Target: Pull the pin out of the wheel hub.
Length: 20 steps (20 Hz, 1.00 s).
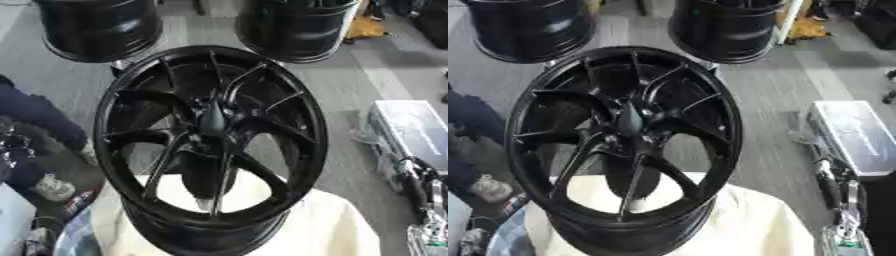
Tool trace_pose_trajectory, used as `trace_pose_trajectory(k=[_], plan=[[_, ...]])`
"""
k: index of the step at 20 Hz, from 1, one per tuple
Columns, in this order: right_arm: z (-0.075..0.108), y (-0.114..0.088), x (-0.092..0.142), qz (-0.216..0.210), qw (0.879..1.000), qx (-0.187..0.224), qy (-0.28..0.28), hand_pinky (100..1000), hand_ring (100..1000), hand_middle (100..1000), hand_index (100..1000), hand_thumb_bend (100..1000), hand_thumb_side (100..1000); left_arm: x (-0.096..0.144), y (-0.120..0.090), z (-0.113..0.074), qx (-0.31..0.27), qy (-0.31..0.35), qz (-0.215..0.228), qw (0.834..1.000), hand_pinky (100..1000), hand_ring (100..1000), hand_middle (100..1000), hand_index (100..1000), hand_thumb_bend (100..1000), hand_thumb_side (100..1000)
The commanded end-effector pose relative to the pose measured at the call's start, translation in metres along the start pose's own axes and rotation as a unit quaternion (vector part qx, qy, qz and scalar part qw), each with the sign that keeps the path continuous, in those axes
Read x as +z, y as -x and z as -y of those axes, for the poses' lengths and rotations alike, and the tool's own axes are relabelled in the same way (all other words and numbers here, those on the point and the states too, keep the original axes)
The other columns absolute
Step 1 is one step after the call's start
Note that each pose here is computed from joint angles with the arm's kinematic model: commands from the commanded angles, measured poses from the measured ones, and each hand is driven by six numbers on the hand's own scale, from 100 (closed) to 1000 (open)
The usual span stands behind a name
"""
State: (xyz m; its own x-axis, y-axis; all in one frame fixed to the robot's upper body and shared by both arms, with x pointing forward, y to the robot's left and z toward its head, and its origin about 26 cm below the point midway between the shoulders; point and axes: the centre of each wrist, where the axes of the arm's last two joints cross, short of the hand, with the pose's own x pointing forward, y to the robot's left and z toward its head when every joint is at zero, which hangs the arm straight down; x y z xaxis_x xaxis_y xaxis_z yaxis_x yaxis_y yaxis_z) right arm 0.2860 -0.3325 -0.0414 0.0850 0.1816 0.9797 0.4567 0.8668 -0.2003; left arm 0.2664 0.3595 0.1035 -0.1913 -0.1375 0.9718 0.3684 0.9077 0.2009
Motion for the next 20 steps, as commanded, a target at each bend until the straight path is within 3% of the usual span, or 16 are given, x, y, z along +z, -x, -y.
trace_pose_trajectory(k=[1, 20], plan=[[-0.0004, -0.0156, -0.0037, 0.035, 0.999, -0.017, -0.011, 757, 657, 671, 858, 100, 686, -0.0015, -0.0066, -0.0017, -0.009, 0.004, 0.012, 1.0, 735, 595, 575, 666, 100, 899], [-0.0048, -0.0222, -0.0018, 0.067, 0.996, -0.04, -0.038, 753, 645, 654, 855, 100, 683, -0.0015, -0.0058, -0.0006, -0.008, 0.009, 0.01, 1.0, 737, 595, 578, 665, 100, 904]])
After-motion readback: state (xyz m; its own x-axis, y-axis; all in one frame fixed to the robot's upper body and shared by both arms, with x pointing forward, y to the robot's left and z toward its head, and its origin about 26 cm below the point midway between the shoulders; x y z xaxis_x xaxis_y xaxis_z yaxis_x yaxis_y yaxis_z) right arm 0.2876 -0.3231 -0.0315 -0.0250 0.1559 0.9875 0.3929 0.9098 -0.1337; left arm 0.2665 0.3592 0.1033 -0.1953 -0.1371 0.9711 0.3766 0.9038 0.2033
